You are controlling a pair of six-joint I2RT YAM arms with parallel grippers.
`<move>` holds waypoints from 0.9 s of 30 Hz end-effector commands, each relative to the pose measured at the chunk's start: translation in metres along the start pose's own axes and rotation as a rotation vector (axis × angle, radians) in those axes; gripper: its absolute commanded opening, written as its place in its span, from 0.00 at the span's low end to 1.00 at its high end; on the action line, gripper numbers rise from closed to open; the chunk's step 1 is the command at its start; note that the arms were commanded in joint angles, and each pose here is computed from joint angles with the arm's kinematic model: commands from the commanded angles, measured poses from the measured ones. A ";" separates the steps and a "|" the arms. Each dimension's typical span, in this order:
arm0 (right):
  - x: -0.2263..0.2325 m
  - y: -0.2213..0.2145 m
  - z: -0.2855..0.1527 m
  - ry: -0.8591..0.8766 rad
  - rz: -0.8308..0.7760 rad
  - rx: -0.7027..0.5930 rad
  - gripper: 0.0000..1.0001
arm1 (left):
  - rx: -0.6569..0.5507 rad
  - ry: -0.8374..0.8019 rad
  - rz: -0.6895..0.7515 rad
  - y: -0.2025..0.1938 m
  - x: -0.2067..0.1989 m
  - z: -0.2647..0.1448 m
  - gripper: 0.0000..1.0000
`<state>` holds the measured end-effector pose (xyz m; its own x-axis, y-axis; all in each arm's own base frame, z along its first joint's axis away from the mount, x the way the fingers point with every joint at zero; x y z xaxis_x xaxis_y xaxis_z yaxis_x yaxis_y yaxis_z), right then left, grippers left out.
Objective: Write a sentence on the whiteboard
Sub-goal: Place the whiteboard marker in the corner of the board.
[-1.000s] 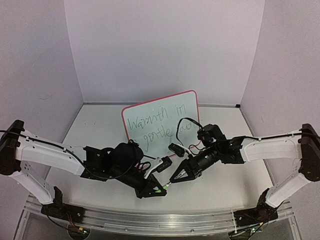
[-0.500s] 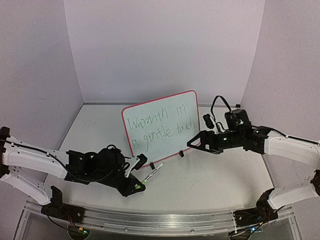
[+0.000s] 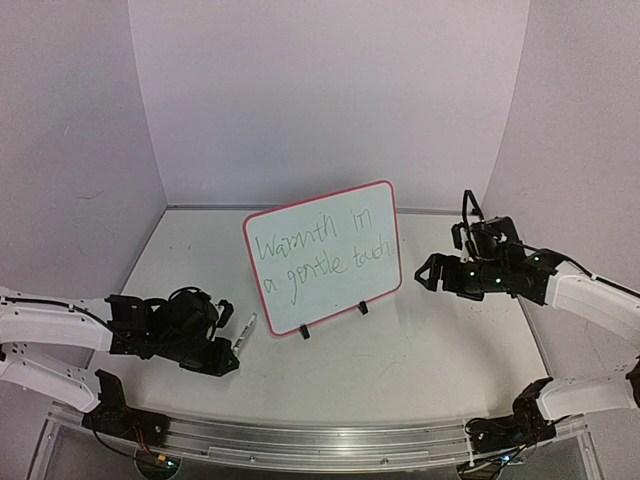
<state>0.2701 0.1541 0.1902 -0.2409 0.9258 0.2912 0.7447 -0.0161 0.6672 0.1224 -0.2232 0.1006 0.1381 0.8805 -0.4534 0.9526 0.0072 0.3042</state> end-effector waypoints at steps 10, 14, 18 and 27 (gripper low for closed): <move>-0.033 0.010 -0.018 -0.171 0.043 -0.081 0.98 | 0.018 0.136 -0.087 0.057 0.018 0.030 0.05; -0.037 0.006 -0.018 -0.184 0.042 -0.080 0.98 | -0.001 0.152 -0.092 0.074 0.017 0.039 0.20; -0.038 0.005 -0.019 -0.195 0.027 -0.083 0.98 | -0.012 0.151 -0.082 0.087 0.013 0.044 0.48; -0.045 0.005 -0.012 -0.244 -0.060 -0.058 0.98 | -0.034 0.155 -0.080 0.113 0.027 0.041 0.79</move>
<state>0.2725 0.1146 0.1932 -0.1183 0.9801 0.1593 0.7006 -0.0313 0.7128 0.2224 -0.2190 0.0746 -0.0080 0.9481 -0.3179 0.9627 0.0933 0.2541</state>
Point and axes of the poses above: each gripper's point midway between its finger pads, its own z axis out along the fingers, its own x axis along the line the jaws close on, y = z × x, the point moved 4 cm from there along -z, back along the fingers, and after that the axes turned 9 degrees about -z, right-handed, at the moved point
